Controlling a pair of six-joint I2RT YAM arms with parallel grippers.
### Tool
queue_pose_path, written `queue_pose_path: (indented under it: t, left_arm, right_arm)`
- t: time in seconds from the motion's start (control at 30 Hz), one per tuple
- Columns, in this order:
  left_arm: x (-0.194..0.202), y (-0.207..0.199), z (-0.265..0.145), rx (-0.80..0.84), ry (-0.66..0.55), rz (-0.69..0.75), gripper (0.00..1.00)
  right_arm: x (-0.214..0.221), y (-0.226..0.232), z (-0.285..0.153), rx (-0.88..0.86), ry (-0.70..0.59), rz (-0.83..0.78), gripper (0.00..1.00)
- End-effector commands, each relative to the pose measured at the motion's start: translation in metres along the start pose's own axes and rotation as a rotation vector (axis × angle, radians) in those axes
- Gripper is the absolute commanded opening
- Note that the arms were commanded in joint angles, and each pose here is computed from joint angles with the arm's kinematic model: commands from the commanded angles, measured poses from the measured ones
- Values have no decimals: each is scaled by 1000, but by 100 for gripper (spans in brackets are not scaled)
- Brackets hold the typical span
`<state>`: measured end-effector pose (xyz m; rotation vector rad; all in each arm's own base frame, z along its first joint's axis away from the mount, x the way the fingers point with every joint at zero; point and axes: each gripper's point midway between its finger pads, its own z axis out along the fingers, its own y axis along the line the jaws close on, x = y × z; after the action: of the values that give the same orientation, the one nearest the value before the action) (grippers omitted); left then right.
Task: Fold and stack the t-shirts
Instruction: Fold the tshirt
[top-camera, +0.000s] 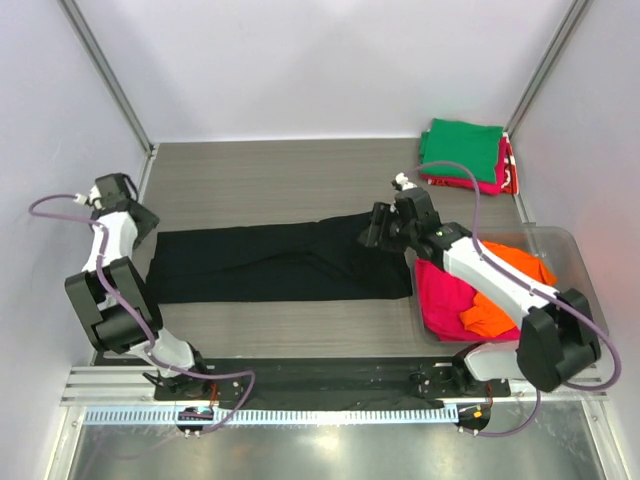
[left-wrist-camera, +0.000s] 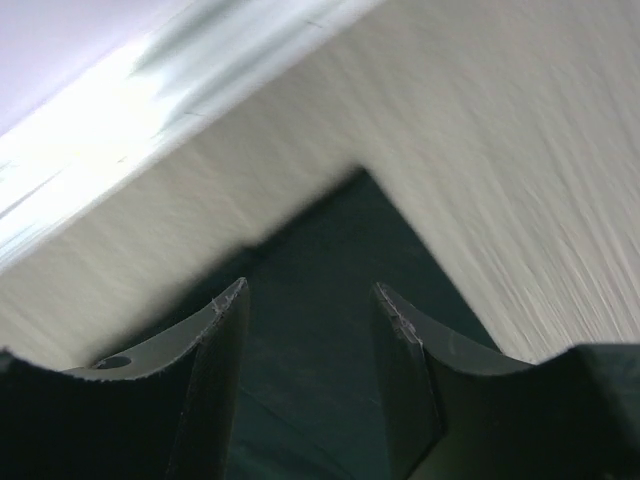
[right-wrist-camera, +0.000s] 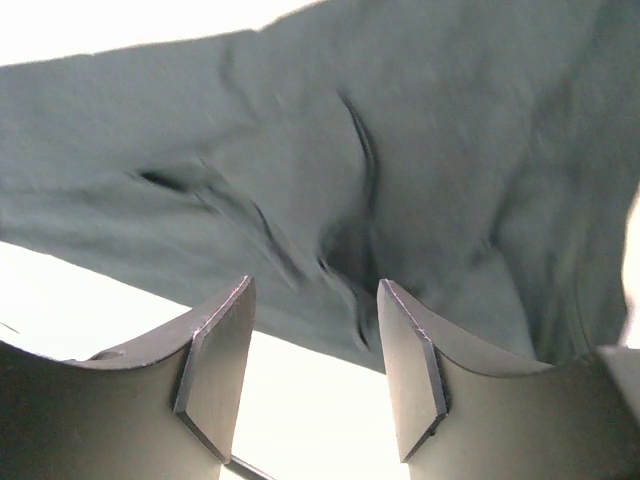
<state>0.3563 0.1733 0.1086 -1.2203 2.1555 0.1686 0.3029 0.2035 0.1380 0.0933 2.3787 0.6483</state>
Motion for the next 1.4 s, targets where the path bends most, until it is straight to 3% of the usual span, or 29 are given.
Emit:
queue_pose_path:
  t: [0.0,0.13,0.3,0.67,0.87,0.97,1.0,1.07,1.1,1.17,1.2,1.27,1.3,1.37]
  left_arm:
    - [5,-47,-23,122,-28,131,52]
    - [44,-71,-33,167,32,245,52]
    - [96,-80,-43,201,136,351,51]
    - [169,-27,-24,-97,362,484,48]
    - [189,-12,-24,-119,436,493,47]
    - [201,-13,-28,-87,487,480,46]
    - [206,-15,-30,-72,505,467,45]
    - [225,-17,-36,-22,578,421,43]
    - [237,-21,-43,3,604,426,42]
    - [259,-28,-57,48,641,411,42]
    - [269,-32,-64,70,665,409,42]
    - [295,-42,-83,108,694,428,43]
    - [308,-43,-91,113,720,426,43]
    - [341,-57,-115,159,755,454,44]
  right_arm:
    - [-24,19,17,-24,-16,-3,57]
    - [-38,25,47,-8,5,9,57]
    - [-12,10,67,60,92,82,54]
    - [48,-29,107,208,307,144,56]
    - [38,-37,141,183,365,197,57]
    - [23,-45,164,181,370,224,57]
    - [-1,-39,171,160,334,227,57]
    - [-1,-50,189,187,370,231,57]
    - [-31,-36,197,152,321,218,57]
    - [-31,-46,217,177,352,223,57]
    - [-58,-33,225,135,304,205,57]
    - [-54,-44,246,155,328,212,57]
    - [-78,-30,251,108,282,205,57]
    - [-72,-38,273,96,295,225,57]
